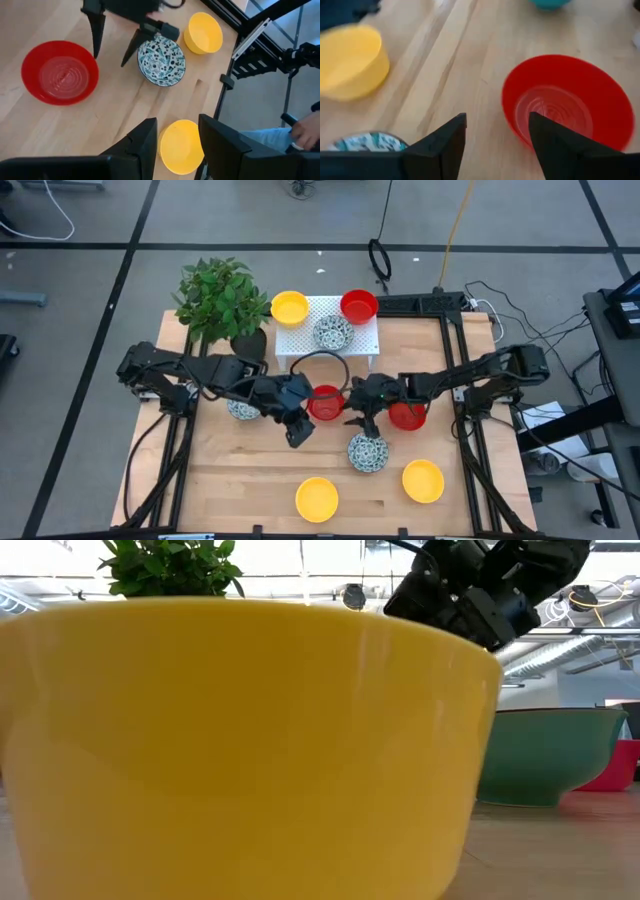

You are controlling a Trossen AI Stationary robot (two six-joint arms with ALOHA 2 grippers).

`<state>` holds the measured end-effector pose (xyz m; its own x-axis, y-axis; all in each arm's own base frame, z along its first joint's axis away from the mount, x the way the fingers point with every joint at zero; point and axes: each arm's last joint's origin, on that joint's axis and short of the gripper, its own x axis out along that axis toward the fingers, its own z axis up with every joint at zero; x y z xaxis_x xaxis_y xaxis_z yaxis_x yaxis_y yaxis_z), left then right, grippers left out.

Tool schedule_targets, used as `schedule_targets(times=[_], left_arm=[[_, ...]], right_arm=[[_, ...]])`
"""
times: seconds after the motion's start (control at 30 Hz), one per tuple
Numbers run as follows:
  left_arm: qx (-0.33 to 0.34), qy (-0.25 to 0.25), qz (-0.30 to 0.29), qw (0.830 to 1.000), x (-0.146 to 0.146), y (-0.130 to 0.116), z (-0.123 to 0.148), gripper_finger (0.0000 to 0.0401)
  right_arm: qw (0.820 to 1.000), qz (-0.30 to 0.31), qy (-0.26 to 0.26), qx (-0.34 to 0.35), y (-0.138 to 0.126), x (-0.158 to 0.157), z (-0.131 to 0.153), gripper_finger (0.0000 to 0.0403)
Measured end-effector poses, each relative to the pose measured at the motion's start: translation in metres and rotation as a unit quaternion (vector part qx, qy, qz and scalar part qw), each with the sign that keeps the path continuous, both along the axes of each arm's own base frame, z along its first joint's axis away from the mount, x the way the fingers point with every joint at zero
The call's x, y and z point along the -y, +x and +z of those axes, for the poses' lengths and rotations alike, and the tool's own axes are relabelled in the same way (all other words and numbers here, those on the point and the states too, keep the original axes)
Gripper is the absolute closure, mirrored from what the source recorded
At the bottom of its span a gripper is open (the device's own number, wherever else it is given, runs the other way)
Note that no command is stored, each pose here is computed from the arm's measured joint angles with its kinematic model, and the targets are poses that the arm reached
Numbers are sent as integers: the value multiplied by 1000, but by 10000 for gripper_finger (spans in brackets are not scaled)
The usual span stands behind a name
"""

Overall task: Pick & Place Mini bowls
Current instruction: Stack the left red bowl on the red bowl on the shelf

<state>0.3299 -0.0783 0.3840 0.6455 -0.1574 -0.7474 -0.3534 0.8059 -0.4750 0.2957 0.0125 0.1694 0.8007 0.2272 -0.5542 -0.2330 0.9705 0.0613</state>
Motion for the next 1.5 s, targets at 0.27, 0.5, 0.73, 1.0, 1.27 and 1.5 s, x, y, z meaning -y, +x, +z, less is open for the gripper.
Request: schedule_targets(times=[0.27, 0.5, 0.73, 1.0, 1.27, 1.5], left_arm=[[0, 3, -4, 1000, 2, -1, 0, 256], [3, 19, -21, 1000, 2, -1, 0, 256], [-2, 24, -25, 999, 1, -1, -1, 256], [-5, 38, -40, 998, 1, -2, -2, 256], [-3, 57, -58, 997, -2, -2, -2, 256], [-12, 58, -51, 997, -7, -5, -1, 256]], right_arm=[[996, 47, -71, 22, 13, -2, -23, 190], [994, 1, -111, -3, 27, 1, -40, 192], [993, -24, -100, -51, 25, 3, -49, 201], [993, -10, -101, -67, 22, -3, -50, 306], [993, -11, -101, -55, 23, -3, -44, 392], [995, -15, -92, -23, 17, -4, -18, 400]])
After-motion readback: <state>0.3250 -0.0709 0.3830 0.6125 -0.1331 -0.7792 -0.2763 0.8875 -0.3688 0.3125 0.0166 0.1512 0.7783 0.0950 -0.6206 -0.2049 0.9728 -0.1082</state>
